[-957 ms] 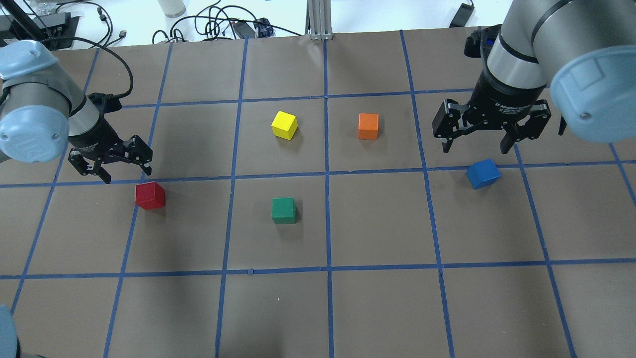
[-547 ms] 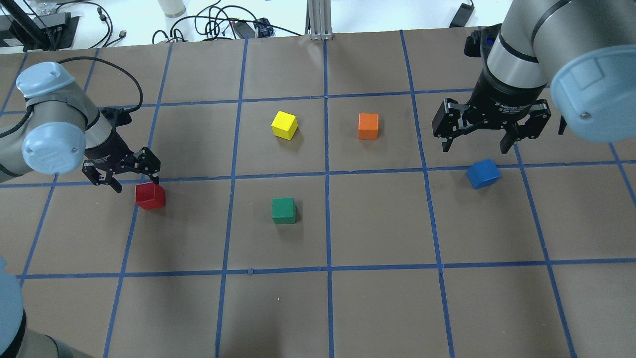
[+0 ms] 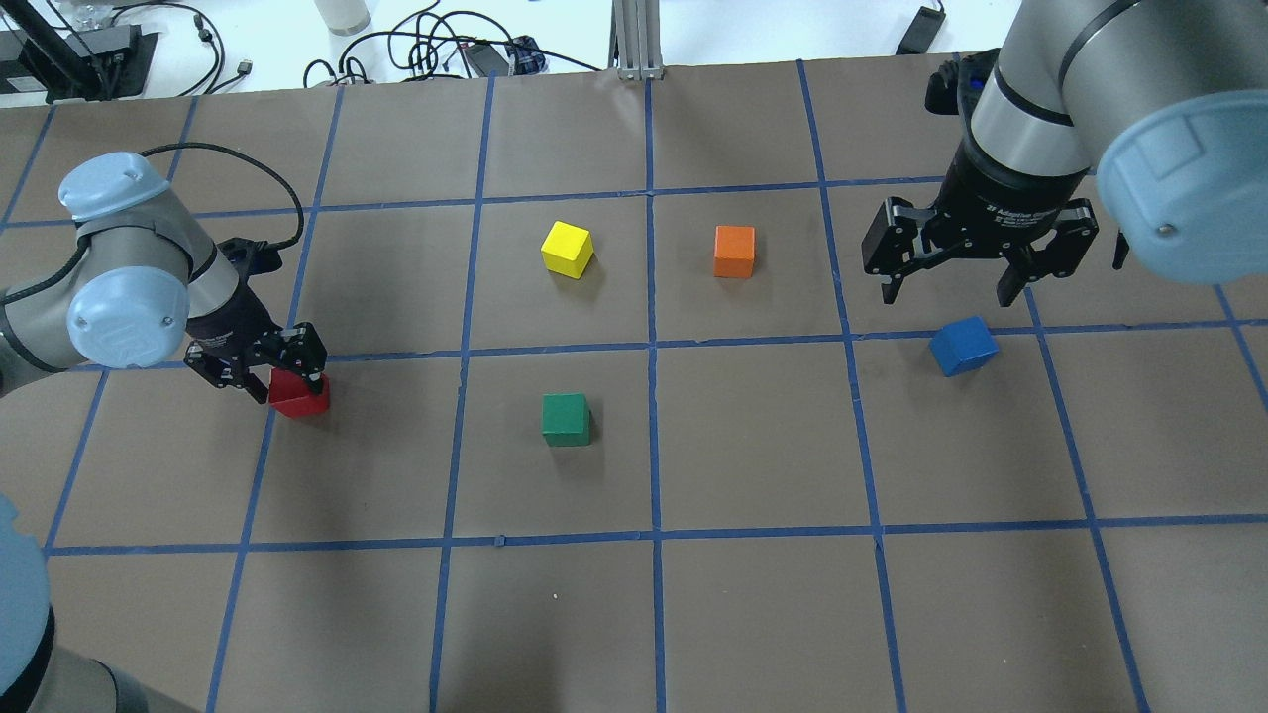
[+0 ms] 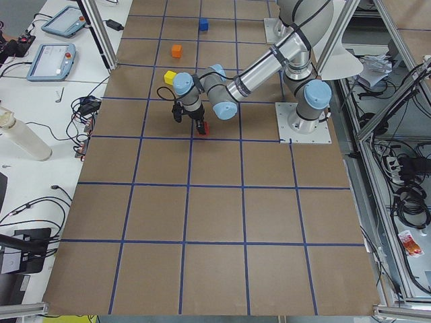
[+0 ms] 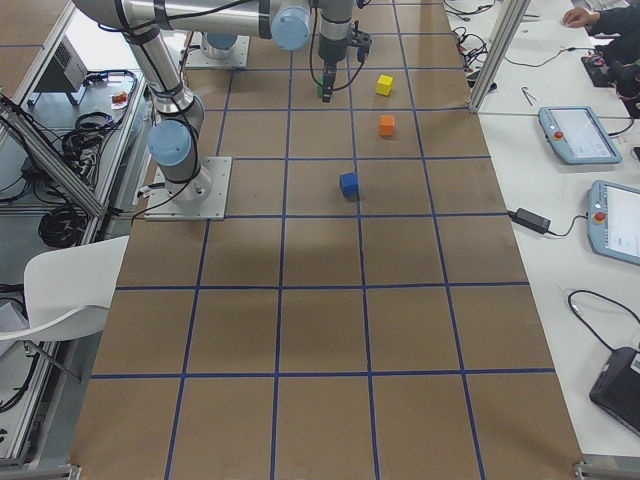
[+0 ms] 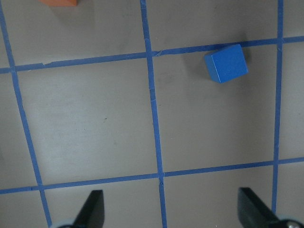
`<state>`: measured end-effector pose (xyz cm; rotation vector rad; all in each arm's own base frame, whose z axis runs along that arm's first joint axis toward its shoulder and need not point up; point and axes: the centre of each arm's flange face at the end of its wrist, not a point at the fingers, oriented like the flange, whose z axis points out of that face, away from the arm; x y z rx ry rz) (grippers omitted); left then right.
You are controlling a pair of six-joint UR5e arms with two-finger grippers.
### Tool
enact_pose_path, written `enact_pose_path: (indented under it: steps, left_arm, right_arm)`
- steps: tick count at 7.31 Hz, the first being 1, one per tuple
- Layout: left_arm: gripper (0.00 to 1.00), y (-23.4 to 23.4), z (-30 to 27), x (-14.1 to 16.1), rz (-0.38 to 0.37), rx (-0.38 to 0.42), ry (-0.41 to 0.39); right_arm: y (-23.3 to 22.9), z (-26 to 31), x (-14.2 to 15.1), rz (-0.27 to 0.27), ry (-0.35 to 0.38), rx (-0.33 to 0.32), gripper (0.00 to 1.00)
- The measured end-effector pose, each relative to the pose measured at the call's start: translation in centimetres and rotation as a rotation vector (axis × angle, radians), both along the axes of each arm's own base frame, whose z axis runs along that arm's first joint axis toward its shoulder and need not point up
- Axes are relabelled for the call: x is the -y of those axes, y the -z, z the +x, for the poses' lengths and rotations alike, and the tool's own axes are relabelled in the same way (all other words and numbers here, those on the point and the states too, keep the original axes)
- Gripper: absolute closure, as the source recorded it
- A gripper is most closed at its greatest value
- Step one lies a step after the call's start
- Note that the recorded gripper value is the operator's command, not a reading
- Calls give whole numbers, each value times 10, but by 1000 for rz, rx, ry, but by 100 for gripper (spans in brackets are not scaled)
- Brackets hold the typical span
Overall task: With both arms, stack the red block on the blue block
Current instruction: 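Lower the left gripper and close it on the red cube, then carry the red cube with the left gripper toward the table center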
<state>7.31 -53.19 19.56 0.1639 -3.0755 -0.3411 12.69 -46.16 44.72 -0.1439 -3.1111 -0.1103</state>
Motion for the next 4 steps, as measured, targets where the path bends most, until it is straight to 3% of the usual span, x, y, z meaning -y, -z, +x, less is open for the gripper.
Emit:
enact_pose_path:
  steps: [2,4]
  left_arm:
    - [99,-10,-1,5,-33,8,19]
    - [99,-55,-31,18,-72,-6,71]
  right_arm:
    - [1,0,-1,5,-2,0,0]
    - [0,0,0,4,-2,0,0]
